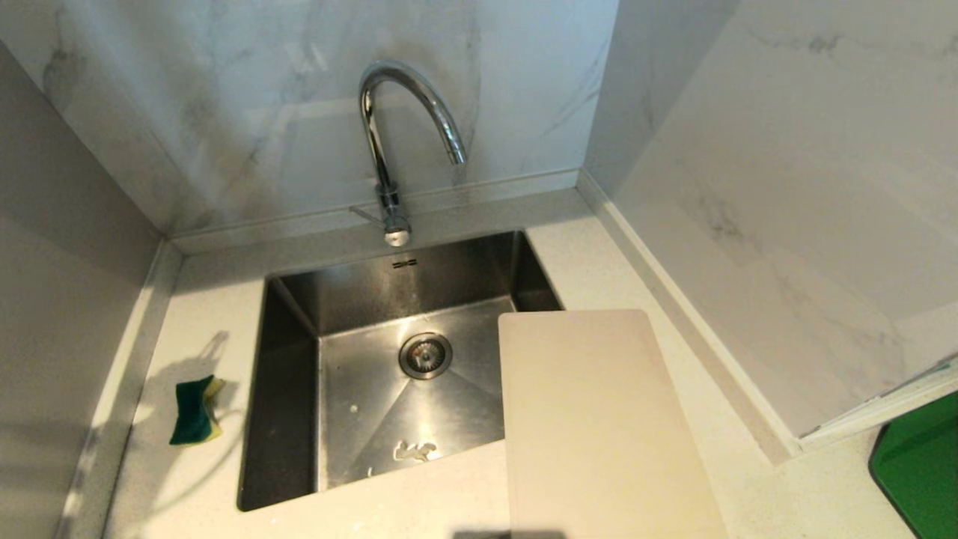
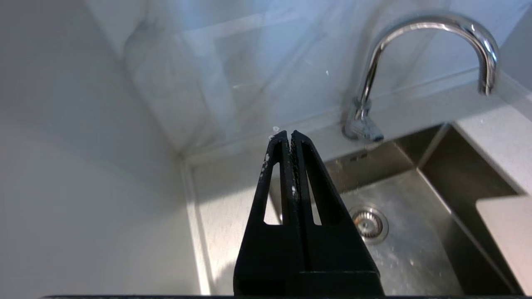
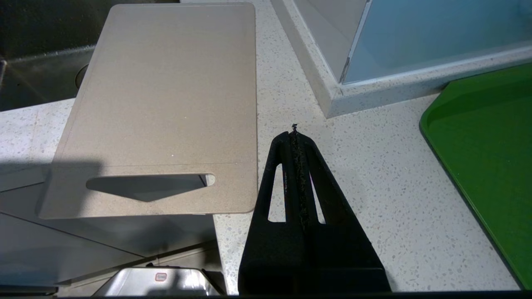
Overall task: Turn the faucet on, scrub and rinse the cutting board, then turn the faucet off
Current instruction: Turn on the tap
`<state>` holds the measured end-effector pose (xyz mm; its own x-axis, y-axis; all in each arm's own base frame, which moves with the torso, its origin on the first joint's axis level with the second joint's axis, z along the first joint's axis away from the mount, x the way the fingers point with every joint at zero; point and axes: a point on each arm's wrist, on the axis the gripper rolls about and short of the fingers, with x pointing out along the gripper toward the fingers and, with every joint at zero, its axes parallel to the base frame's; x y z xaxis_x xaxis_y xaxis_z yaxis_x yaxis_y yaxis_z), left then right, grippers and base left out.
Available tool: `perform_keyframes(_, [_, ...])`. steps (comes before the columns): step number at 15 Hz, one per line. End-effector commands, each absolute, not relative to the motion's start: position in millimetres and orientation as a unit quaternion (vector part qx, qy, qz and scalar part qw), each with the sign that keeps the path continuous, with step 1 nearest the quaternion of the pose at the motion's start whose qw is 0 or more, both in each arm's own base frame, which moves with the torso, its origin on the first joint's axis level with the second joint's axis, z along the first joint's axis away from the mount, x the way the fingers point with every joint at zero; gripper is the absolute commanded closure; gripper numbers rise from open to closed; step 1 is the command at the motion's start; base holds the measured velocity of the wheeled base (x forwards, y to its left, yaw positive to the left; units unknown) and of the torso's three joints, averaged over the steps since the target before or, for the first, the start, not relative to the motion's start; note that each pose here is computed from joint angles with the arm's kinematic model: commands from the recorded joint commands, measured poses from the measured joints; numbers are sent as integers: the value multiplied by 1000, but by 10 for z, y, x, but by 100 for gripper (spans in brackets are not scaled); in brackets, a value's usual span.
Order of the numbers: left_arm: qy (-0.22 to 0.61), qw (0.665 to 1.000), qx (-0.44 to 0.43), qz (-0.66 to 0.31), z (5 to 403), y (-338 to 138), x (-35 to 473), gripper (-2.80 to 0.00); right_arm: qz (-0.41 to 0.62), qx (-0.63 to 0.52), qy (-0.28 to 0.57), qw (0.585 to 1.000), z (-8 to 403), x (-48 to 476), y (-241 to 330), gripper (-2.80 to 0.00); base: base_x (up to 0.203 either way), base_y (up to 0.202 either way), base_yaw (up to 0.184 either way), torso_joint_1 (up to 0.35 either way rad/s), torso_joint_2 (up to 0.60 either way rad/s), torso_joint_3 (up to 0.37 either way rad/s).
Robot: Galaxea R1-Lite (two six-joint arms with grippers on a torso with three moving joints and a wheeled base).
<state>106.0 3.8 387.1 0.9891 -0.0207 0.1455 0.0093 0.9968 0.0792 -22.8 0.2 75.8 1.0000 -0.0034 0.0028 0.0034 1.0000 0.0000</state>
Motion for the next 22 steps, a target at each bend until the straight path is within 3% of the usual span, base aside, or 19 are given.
perform_keyframes(1, [-41,998,37,-20,3957,27,1673,0,-2,0,-2,1000,758,-228,2,0,0,0,0,0,0,0])
perform_keyframes(5, [-25,998,30,-54,4015,-157,2364,0,-2,0,-2,1000,758,-228,2,0,0,0,0,0,0,0])
perform_keyframes(12, [16,997,-16,-68,3769,-550,3268,0,-2,0,-2,1000,758,-228,2,0,0,0,0,0,0,0])
perform_keyframes(17, [93,994,-18,-61,3607,-809,3427,0,-2,0,-2,1000,758,-228,2,0,0,0,0,0,0,0])
perform_keyframes(22, [116,990,-12,-74,3449,-1057,3515,0,-2,0,-2,1000,758,-228,2,0,0,0,0,0,0,0])
